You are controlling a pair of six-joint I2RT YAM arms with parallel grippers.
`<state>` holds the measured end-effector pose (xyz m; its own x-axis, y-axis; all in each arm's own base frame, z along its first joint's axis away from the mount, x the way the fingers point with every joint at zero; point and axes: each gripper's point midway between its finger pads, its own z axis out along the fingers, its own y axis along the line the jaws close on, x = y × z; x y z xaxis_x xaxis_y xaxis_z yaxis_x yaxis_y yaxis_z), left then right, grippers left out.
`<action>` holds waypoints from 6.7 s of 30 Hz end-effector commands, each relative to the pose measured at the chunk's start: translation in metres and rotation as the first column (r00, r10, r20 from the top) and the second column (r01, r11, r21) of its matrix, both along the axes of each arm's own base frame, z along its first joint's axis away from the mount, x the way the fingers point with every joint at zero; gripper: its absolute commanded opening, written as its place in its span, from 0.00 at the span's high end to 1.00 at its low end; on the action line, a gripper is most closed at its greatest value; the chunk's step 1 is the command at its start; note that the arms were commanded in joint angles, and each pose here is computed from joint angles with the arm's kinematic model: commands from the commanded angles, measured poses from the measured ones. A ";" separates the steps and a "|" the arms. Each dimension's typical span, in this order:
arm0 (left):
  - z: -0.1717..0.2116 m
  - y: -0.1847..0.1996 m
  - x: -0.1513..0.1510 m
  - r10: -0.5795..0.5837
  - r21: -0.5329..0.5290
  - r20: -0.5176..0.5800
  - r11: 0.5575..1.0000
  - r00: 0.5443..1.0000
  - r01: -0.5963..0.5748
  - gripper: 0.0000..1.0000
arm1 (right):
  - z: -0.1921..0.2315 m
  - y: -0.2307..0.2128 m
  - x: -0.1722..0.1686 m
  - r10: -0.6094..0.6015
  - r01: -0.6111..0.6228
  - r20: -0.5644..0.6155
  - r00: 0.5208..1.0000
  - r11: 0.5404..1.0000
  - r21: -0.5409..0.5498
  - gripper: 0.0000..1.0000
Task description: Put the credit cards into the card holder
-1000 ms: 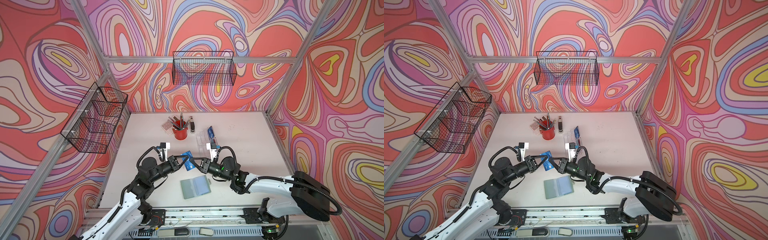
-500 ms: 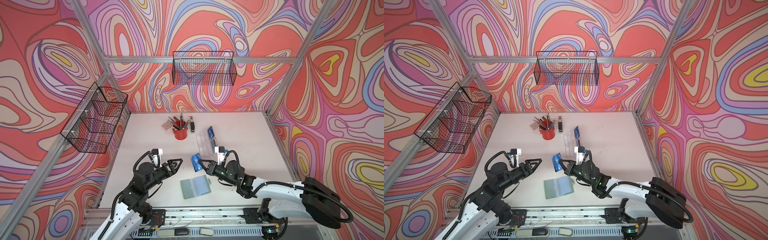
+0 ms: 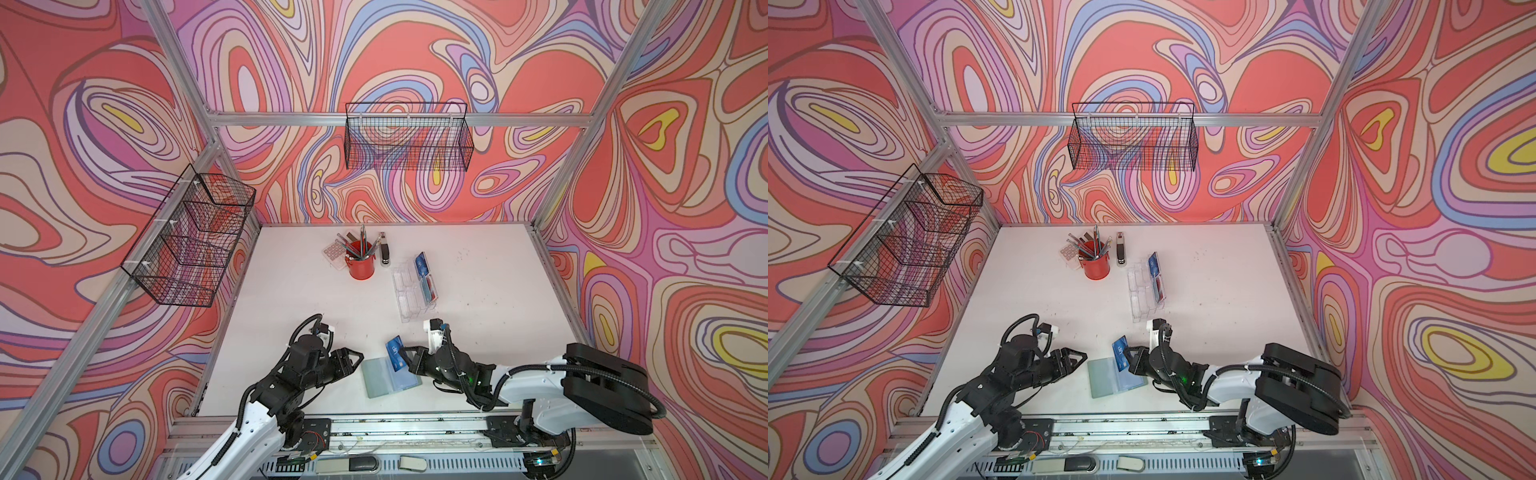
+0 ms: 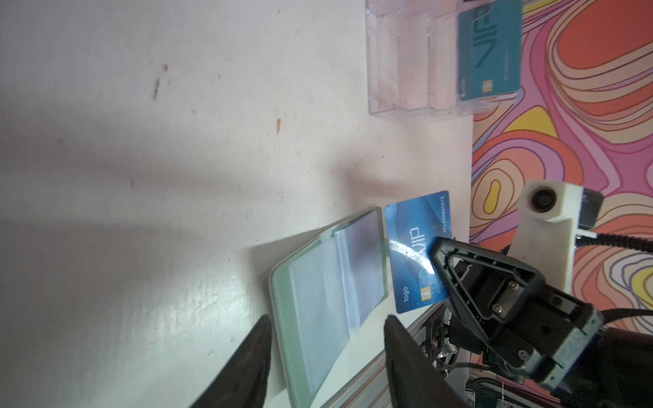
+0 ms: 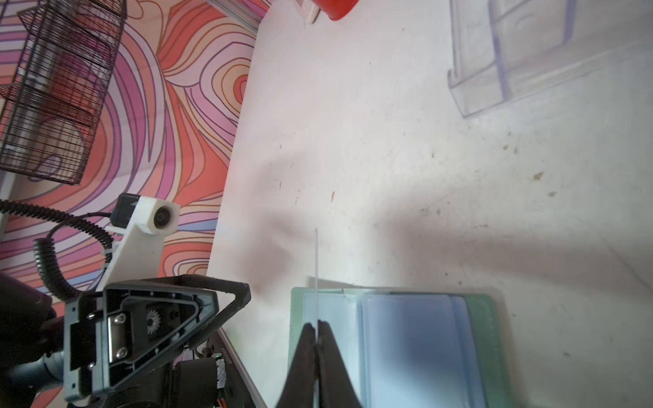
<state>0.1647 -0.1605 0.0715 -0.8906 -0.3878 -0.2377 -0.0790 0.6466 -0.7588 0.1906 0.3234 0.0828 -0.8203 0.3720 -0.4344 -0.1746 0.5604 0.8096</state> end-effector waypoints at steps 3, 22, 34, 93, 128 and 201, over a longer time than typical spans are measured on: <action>-0.013 -0.007 -0.005 -0.022 -0.046 -0.029 0.999 0.999 0.020 0.48 | -0.013 0.009 -0.001 0.001 0.000 -0.022 1.000 1.000 0.029 1.00; -0.026 -0.013 -0.019 -0.033 -0.056 -0.069 0.998 0.997 0.030 0.48 | -0.038 0.006 -0.017 0.013 -0.009 -0.060 0.998 0.998 0.065 1.00; -0.043 -0.012 -0.029 -0.035 -0.004 -0.100 0.999 0.994 0.035 0.50 | -0.042 0.007 -0.027 0.006 -0.002 -0.066 0.998 0.998 0.060 1.00; -0.053 -0.020 -0.023 -0.055 0.043 -0.103 0.997 0.993 0.060 1.00 | -0.076 0.008 -0.044 -0.070 0.105 -0.190 0.979 0.978 0.180 1.00; -0.041 -0.037 -0.021 -0.163 0.035 -0.089 0.985 0.983 0.167 1.00 | -0.069 0.010 -0.030 -0.124 0.107 -0.075 0.989 0.975 -0.196 0.72; -0.037 -0.026 0.002 -0.153 0.114 -0.073 0.981 0.986 0.160 1.00 | -0.030 0.060 -0.033 0.021 0.023 0.117 0.993 0.930 -0.366 0.63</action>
